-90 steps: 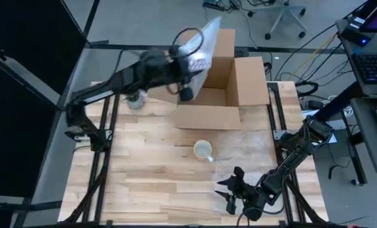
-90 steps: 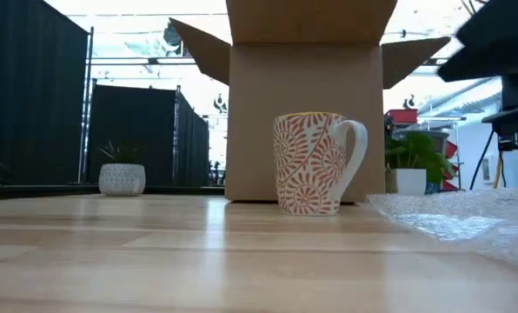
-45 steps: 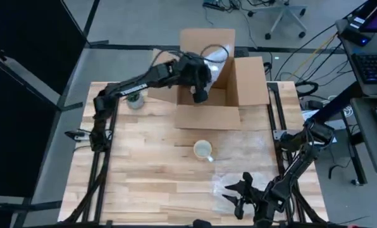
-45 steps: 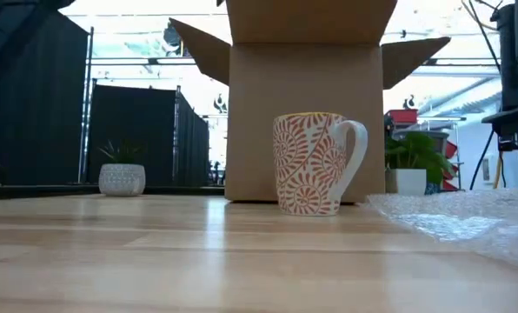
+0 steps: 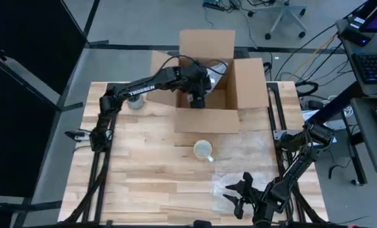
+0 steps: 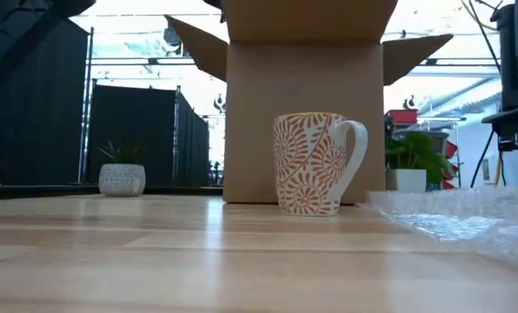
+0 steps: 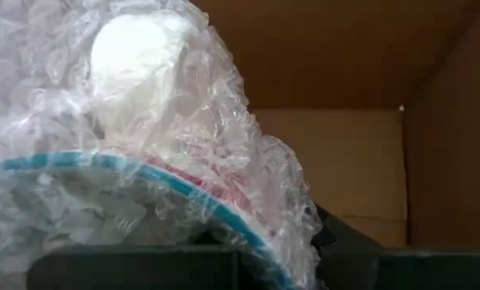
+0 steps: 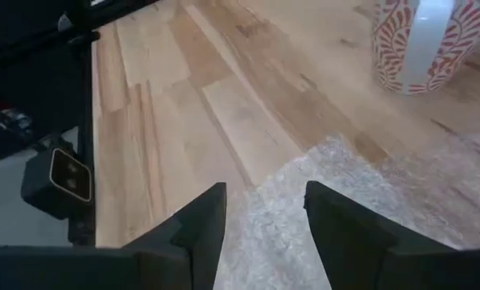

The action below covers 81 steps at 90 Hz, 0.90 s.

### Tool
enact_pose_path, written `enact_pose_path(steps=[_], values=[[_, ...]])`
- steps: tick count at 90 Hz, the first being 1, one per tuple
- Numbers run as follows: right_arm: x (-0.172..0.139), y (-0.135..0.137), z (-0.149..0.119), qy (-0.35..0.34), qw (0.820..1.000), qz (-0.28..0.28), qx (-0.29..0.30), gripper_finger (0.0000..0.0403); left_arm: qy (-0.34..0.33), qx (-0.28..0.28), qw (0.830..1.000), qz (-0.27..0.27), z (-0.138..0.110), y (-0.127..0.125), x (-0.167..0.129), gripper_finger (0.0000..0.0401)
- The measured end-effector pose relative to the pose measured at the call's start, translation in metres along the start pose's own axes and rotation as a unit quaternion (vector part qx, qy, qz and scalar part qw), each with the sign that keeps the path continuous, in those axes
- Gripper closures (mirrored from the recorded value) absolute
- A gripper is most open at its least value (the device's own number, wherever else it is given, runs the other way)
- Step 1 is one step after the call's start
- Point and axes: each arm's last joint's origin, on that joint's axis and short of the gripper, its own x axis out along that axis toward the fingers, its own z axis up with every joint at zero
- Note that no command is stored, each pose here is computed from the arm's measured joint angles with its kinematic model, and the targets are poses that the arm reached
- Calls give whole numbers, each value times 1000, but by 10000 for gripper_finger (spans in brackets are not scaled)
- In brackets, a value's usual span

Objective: Wrap mug
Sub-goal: Put the wrapped red mug into the box

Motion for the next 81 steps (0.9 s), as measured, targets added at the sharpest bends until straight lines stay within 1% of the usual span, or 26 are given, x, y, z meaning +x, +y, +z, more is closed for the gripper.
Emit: enact_pose_path(steps=[12,31,40,47,53,59,70,81], values=[[0,0,0,-1,1000,-2,-1,245,28,-1,999,-21,-7,-3,17,382],[0,-1,0,-2,1000,-4,4,245,67,-3,996,-52,-17,-8,29,382],[0,-2,0,-1,1000,-7,1,245,77,-1,995,-60,-20,-12,42,382],[0,-2,0,-1,1000,-6,2,245,112,-2,991,-76,-28,-16,54,382],[1,-2,0,-1,1000,-7,2,245,117,0,990,-81,-31,-17,63,382],[1,-2,-1,0,1000,-7,3,245,151,-1,984,-96,-40,-21,75,383],[1,-2,-2,3,1000,-7,4,245,182,-1,977,-112,-50,-26,92,383],[2,-3,-2,4,1000,-11,3,245,185,1,976,-114,-52,-29,98,383]])
